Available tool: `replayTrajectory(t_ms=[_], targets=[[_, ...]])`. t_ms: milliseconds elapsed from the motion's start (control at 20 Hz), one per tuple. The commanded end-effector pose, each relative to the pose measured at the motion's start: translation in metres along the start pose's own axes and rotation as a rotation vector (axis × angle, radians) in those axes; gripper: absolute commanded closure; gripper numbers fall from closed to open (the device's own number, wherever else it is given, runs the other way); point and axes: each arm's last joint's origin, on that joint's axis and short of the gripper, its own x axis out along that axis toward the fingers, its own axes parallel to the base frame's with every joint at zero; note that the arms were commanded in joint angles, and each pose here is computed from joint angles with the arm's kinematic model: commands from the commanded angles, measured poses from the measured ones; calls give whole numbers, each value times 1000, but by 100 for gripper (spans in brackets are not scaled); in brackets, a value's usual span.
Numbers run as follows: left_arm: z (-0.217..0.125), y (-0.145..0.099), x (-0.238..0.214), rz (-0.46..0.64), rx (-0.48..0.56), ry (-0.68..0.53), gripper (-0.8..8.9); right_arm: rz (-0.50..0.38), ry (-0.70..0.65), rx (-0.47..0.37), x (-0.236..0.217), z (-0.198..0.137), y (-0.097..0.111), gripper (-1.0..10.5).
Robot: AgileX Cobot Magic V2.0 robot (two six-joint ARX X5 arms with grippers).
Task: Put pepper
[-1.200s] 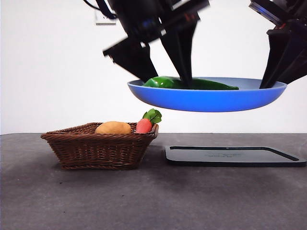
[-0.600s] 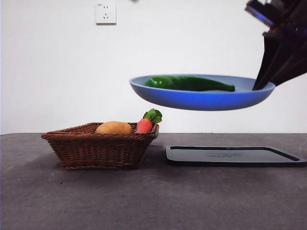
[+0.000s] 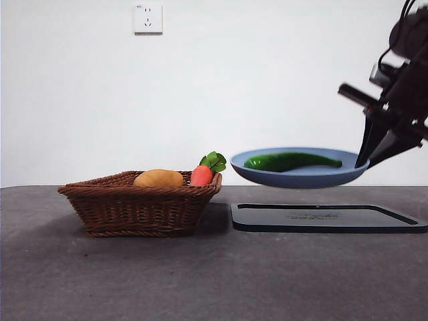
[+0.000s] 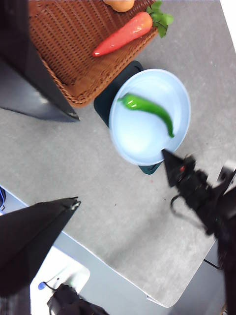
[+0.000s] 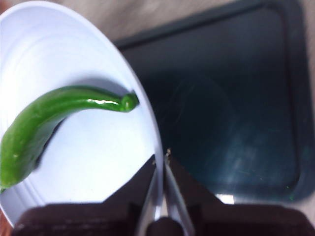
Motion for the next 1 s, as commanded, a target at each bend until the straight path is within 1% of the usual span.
replayTrajectory(t_ms=[50,350,550,700,800,1000], targets=[[3,-3,-4,-10,19,-12,540,-8,6,28,16,15,-9,941],[3,-3,-4,-6,18,-11,540,-31,32,67,43,22,-32,941],[3,-2,-4,25,18,-17,540,-40,59,77,53,19,-37,941],[3,-2,-4,26,18,-17,540,-66,60,60,53,18,-38,941],[3,-1,-4,30,18,-17,540,-70,78,58,53,17,-39,921],[2,-1,-4,43,18,-15,540,-76,103,39,52,14,-39,811]])
